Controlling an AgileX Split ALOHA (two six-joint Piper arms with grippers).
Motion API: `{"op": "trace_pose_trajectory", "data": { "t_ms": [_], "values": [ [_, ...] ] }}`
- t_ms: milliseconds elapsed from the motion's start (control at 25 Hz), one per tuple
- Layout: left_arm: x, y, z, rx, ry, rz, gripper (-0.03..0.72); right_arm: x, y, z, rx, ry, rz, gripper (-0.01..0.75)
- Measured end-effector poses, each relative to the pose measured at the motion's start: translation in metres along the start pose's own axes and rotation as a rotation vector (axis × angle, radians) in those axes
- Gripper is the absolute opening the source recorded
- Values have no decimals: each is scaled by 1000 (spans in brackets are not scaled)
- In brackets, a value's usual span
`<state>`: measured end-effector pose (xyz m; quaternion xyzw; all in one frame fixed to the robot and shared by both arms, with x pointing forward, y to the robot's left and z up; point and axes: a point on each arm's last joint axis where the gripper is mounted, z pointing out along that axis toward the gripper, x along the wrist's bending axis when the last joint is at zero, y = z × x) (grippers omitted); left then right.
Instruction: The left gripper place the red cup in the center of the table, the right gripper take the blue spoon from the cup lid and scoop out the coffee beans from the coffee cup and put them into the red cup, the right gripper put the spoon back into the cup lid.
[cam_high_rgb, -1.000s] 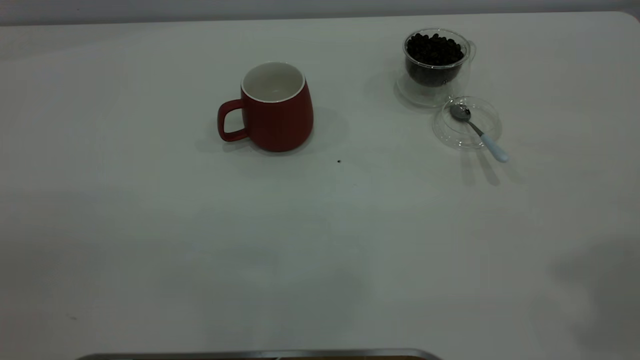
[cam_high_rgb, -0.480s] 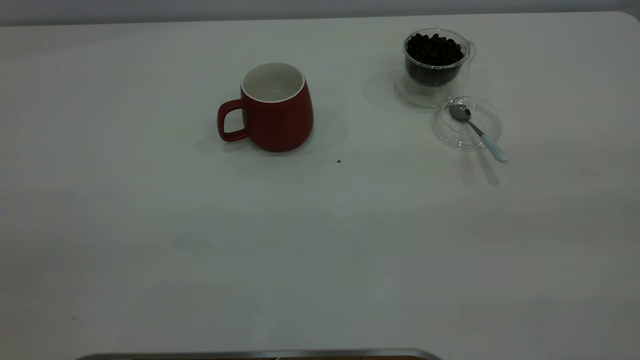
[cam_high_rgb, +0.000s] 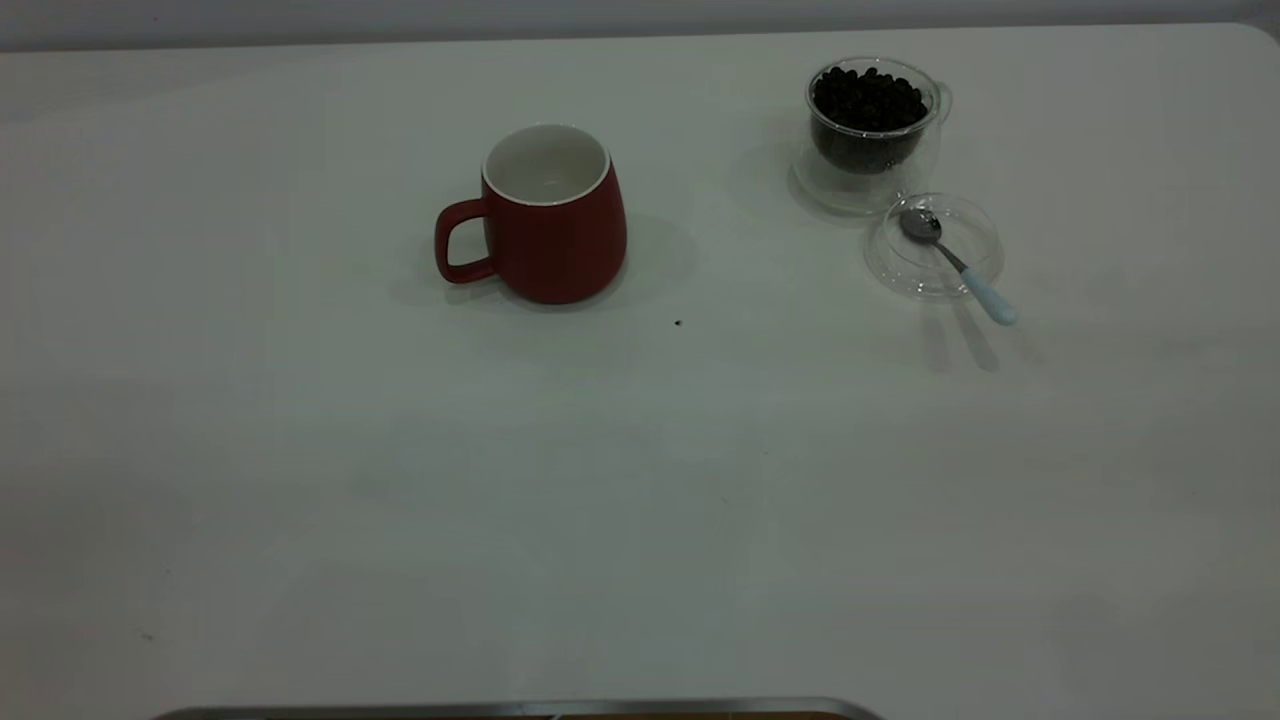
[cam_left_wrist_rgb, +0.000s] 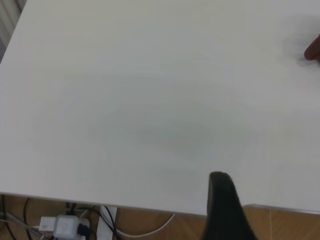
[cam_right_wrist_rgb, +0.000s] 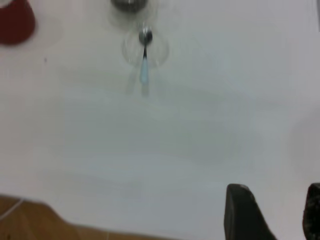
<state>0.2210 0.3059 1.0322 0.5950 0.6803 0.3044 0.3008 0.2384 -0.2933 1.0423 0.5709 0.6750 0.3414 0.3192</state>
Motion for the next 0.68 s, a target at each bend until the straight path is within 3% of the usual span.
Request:
{"op": "trace_pose_trajectory", "data": {
  "t_ms": [120, 680],
  "values": [
    [0, 0, 0, 0, 0, 0, 518, 1, -5, -7, -55, -5, -3, 331],
    [0, 0, 0, 0, 0, 0, 518, 1, -5, -7, -56, -2, -5, 331]
  ]
}}
